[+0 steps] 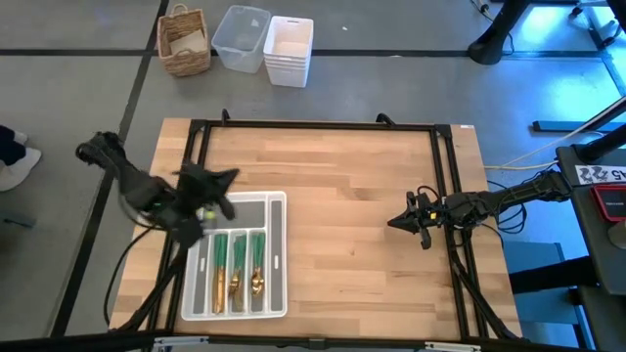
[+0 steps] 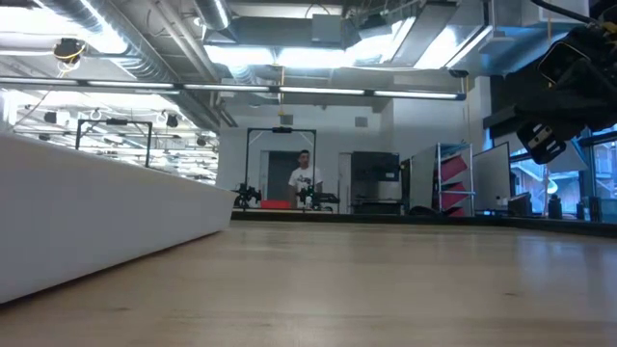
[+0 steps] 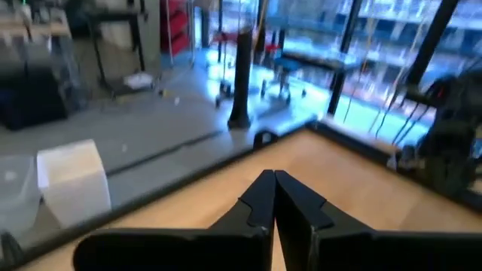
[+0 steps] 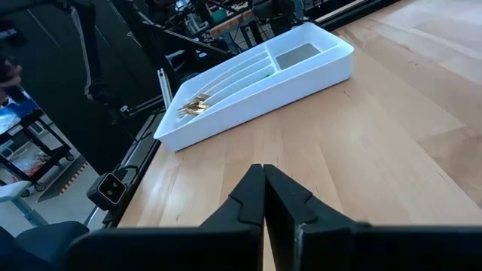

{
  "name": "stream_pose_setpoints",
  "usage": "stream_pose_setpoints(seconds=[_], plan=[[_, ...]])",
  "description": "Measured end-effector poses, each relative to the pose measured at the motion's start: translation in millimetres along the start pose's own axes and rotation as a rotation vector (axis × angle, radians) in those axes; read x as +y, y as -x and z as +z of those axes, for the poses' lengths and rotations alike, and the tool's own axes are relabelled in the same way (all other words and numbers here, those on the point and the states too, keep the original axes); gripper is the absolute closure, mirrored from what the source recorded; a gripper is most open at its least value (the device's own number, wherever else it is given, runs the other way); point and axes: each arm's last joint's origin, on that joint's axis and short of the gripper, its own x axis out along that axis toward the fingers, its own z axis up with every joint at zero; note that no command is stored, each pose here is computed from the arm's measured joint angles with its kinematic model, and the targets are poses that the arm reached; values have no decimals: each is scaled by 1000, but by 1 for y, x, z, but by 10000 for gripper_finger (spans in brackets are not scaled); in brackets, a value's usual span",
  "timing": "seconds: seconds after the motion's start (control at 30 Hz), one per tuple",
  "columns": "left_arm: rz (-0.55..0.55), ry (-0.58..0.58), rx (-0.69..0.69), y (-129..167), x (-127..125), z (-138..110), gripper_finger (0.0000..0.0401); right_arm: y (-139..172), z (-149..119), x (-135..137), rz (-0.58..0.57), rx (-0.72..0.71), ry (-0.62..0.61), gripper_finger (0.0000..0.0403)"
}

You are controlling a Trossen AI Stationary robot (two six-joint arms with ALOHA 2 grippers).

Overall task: Sort silverware
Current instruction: Return to Home Position

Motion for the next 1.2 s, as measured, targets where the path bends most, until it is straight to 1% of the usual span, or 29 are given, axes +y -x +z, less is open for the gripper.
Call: stream_pose_setpoints(seconds=[0.1, 0.17, 0.2, 0.27, 0.33, 0.4, 0.43, 0.5, 0.53, 0.63, 0.73, 0.8, 0.87, 0.93, 1.1, 1.2], plan=[[-4, -35, 80, -24, -21, -17, 399, 0, 0, 0, 0, 0, 0, 397], [-81, -75, 134, -44, -36, -25, 399, 0, 0, 0, 0, 1, 0, 397], [-148, -100, 152, -54, -43, -29, 399, 0, 0, 0, 0, 0, 0, 397], [-344, -177, 148, -76, -56, -32, 399, 0, 0, 0, 0, 0, 0, 397], [-578, -277, 98, -94, -66, -32, 398, 0, 0, 0, 0, 0, 0, 397], [-762, -349, 39, -106, -69, -30, 398, 0, 0, 0, 0, 0, 0, 397], [-817, -364, 23, -109, -67, -30, 398, 0, 0, 0, 0, 1, 0, 397], [-877, -356, -5, -112, -58, -31, 398, 0, 0, 0, 0, 0, 0, 397], [-886, -344, -21, -112, -50, -30, 398, 0, 0, 0, 0, 0, 0, 397], [-857, -300, -78, -102, -16, -34, 398, 0, 0, 0, 0, 0, 0, 397], [-826, -218, -68, -88, 19, -53, 398, 0, 0, 0, 0, 1, 0, 397], [-822, -155, -49, -80, 36, -67, 398, 0, 0, 0, 0, 1, 0, 397], [-826, -119, -55, -72, 49, -80, 398, 0, 0, 0, 0, 0, 0, 397], [-833, -108, -83, -66, 59, -92, 398, 0, 0, 0, 0, 1, 0, 397], [-840, -149, -228, -57, 78, -119, 398, 0, 0, 0, 0, 1, 0, 397], [-840, -151, -287, -54, 86, -134, 398, 0, 0, 0, 0, 1, 0, 397]])
